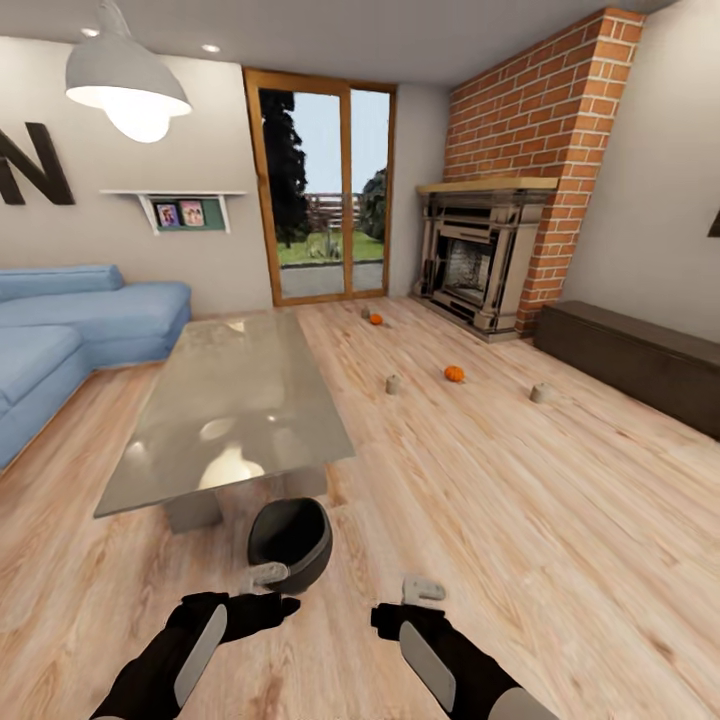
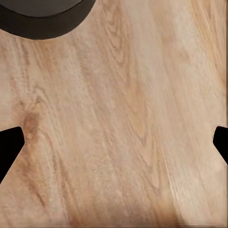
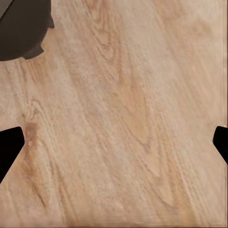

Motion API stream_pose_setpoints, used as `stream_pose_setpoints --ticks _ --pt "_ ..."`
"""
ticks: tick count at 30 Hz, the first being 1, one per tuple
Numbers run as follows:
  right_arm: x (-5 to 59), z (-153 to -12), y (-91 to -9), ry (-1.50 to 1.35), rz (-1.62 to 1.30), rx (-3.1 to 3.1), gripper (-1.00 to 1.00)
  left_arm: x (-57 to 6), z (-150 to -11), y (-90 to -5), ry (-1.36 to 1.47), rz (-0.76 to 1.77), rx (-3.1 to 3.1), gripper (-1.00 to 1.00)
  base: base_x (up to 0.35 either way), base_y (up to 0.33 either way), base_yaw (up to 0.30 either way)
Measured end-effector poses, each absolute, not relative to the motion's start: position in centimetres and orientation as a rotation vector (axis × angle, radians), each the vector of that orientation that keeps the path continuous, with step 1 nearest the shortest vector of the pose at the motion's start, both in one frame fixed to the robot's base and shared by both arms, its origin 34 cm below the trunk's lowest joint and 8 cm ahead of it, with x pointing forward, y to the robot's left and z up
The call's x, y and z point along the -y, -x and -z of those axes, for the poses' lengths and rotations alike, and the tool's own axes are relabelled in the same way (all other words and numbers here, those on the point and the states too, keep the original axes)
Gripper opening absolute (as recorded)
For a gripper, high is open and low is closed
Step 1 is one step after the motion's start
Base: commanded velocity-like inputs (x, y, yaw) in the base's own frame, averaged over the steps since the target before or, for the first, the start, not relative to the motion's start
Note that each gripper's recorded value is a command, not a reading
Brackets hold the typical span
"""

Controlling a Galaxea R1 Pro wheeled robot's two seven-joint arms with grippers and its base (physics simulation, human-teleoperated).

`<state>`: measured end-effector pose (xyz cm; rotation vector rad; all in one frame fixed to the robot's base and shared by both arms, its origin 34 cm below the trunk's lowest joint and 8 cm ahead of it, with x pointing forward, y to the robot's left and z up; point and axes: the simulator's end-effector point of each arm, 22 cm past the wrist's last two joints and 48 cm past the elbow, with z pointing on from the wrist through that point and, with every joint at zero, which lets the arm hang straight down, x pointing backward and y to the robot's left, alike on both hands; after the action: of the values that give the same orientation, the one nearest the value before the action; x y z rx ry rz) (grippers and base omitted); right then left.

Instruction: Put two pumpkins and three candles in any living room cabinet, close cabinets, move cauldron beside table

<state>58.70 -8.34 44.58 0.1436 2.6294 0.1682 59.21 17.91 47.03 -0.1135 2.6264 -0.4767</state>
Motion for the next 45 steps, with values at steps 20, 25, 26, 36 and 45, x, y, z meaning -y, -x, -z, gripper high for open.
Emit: stream_pose_setpoints --ticks 20,25,26,36,45 --pt "11.9 -42.0 -57.9 -0.284 -0.113 -2.648 1.00 -17.9 -46.2 -58.9 0.116 0.475 -2.642 1.00 -0.091 -0.040 -0.254" --pt "12.4 -41.6 -57.6 -0.289 -0.100 -2.654 1.00 -17.9 -45.9 -58.8 0.118 0.476 -2.647 1.00 -0.172 -0.119 -0.252" --pt "12.4 -41.5 -57.6 -0.290 -0.098 -2.655 1.00 -17.9 -45.9 -58.8 0.118 0.476 -2.648 1.00 -0.139 -0.119 -0.252" --pt "14.0 -40.9 -57.6 -0.415 -0.107 -2.661 1.00 -18.0 -44.7 -57.9 0.118 0.467 -2.680 1.00 -0.027 -0.116 -0.250" --pt "14.9 -39.6 -56.3 -0.431 -0.077 -2.694 1.00 -17.9 -44.2 -57.5 0.117 0.469 -2.691 1.00 0.069 -0.123 -0.249"
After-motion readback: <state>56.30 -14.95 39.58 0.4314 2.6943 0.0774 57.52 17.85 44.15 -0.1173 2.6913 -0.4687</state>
